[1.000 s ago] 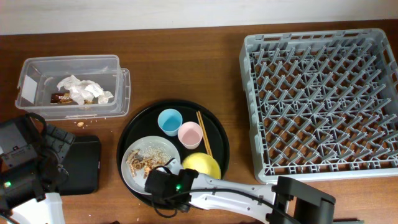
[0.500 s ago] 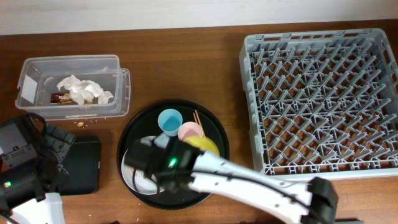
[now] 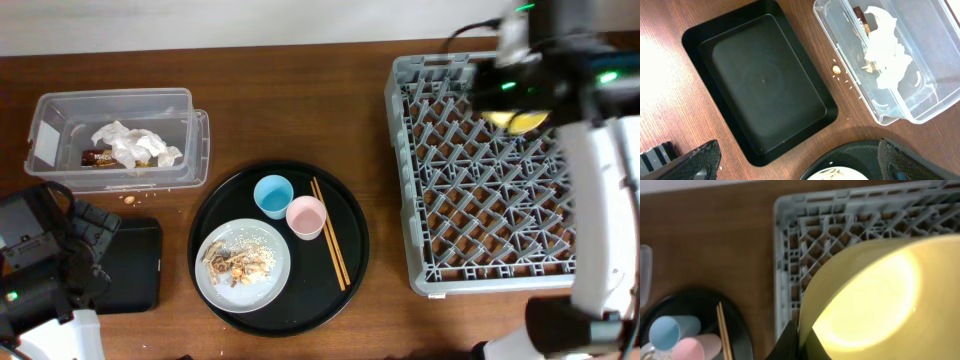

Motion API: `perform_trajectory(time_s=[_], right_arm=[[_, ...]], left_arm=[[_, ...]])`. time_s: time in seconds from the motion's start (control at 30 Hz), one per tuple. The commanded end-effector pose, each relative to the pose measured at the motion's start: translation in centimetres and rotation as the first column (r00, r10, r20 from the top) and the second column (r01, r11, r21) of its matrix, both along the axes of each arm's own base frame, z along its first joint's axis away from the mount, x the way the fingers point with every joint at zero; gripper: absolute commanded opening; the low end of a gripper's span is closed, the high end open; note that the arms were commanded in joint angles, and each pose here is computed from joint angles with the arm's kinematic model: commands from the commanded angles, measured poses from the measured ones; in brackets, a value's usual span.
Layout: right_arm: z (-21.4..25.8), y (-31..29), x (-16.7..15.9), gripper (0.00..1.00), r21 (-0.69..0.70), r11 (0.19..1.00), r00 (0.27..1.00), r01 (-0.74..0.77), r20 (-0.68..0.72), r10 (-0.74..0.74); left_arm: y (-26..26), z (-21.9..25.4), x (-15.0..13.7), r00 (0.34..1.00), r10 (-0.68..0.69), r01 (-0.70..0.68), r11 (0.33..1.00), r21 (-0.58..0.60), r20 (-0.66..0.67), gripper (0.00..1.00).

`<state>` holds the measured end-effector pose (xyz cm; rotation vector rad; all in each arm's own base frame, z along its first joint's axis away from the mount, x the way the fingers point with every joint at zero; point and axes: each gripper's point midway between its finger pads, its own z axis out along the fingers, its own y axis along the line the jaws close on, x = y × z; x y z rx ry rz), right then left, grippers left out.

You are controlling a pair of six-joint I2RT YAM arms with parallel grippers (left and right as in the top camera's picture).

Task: Sort waste into correct bins and load items into the dishwasher rack
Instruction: 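Carry the yellow cup right and set it in the dish rack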

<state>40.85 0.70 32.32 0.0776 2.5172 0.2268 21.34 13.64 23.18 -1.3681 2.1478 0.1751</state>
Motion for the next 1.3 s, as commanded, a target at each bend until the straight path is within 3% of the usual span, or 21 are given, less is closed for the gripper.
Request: perform_trajectory(time_s=[0.0, 0.1, 0.23, 0.37, 0.5, 0.7, 0.93, 1.1, 1.13, 1.2, 1.27], right_arm=[[0.0, -0.8, 2.0, 0.04, 0.291, 0.929, 0.973, -0.227, 0.109, 0.203], [-1.4, -1.9, 3.3, 0.04, 0.486, 0.785, 0.923, -0.383, 0.235, 0.305], [-5.8, -2.6, 5.2, 0.04, 0.720, 0.593, 0.930, -0.361, 0.232, 0.285], [-7.5, -1.4, 3.8, 0.04, 0.859, 0.411, 0.938, -0.305, 0.197, 0.285], [-9.4, -1.3, 2.1, 0.04, 0.861, 0.442, 0.942, -0.254, 0.115, 0.316], [-13.8, -3.8, -0.3, 0.04, 0.925, 0.372, 0.973, -0.075, -0.014, 0.231], [-15.3, -7.3, -1.9, 0.04, 0.944, 0.331, 0.992, -0.014, -0.028, 0.121], [-14.8, -7.2, -2.0, 0.24, 0.939, 0.342, 0.992, -0.026, -0.017, 0.122], [-14.2, -7.4, -2.2, 0.31, 0.935, 0.352, 0.993, -0.038, -0.004, 0.117], [-12.2, -8.2, -2.9, 0.56, 0.915, 0.397, 0.995, -0.072, 0.037, 0.096], [-10.8, -8.8, -3.7, 0.67, 0.895, 0.437, 0.995, -0.089, 0.060, 0.080]], left_arm=[[0.1, 0.2, -0.1, 1.000, 0.008, -0.008, 1.000, 0.001, 0.005, 0.99], [0.1, 0.2, -0.1, 1.000, 0.008, -0.008, 1.000, 0.001, 0.005, 0.99], [0.1, 0.2, -0.1, 1.000, 0.008, -0.008, 1.000, 0.001, 0.005, 0.99], [0.1, 0.2, -0.1, 1.000, 0.008, -0.008, 1.000, 0.001, 0.005, 0.99], [0.1, 0.1, -0.2, 1.000, 0.008, -0.008, 1.000, 0.001, 0.005, 0.99], [0.1, 0.1, -0.2, 1.000, 0.008, -0.008, 1.000, 0.001, 0.005, 0.99], [0.1, 0.2, -0.1, 1.000, 0.008, -0.008, 1.000, 0.001, 0.005, 0.99], [0.1, 0.1, -0.2, 1.000, 0.008, -0.008, 1.000, 0.001, 0.005, 0.99], [0.1, 0.2, -0.1, 1.000, 0.008, -0.008, 1.000, 0.001, 0.005, 0.99], [0.1, 0.1, -0.2, 1.000, 0.008, -0.008, 1.000, 0.001, 0.005, 0.99], [0.1, 0.2, -0.1, 1.000, 0.007, -0.007, 1.000, 0.001, 0.005, 0.99]])
